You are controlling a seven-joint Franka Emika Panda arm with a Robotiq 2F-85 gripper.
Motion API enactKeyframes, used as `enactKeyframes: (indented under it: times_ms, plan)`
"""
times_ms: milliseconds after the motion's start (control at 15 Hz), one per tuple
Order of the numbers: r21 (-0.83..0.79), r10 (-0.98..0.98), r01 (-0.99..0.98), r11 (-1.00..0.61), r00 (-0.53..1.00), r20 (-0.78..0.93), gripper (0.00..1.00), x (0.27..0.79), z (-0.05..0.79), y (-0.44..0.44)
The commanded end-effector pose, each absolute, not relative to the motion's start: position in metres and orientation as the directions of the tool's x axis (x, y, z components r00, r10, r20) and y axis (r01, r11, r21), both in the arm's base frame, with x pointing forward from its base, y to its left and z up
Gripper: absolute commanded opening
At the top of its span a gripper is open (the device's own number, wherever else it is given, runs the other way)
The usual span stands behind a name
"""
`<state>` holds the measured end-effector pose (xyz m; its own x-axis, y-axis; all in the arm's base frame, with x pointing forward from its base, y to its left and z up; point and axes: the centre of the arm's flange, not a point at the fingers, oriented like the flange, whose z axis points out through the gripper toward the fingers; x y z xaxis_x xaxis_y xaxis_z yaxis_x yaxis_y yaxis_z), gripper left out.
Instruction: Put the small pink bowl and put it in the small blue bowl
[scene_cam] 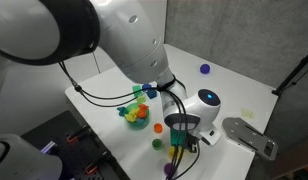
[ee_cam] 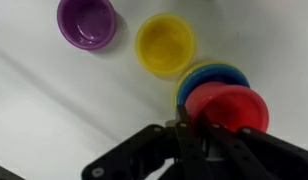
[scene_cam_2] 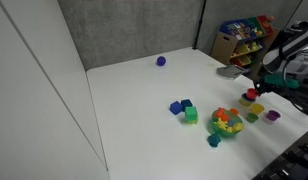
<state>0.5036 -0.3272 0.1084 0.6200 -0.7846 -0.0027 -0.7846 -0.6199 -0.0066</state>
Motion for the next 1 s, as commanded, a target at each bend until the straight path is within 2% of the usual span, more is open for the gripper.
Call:
enactKeyframes:
  times_ms: [0,733,800,867,933]
  plan:
    - [-0.030,-0.764,-0.763,-0.646,0.646,0.013,0.05,0.5134,0.1078,-0.3284]
    - [-0.041,-0.757,-0.756,-0.653,0.654,-0.007,0.05,0.5064,0.1020,-0.3296]
    - [-0.044,-0.757,-0.756,-0.653,0.654,-0.011,0.07,0.5052,0.1035,-0.3294]
    - [-0.046,-0.755,-0.755,-0.654,0.655,-0.011,0.35,0.5043,0.1059,-0.3287]
    - [-0.050,-0.752,-0.752,-0.658,0.659,-0.012,0.37,0.5036,0.1098,-0.3269]
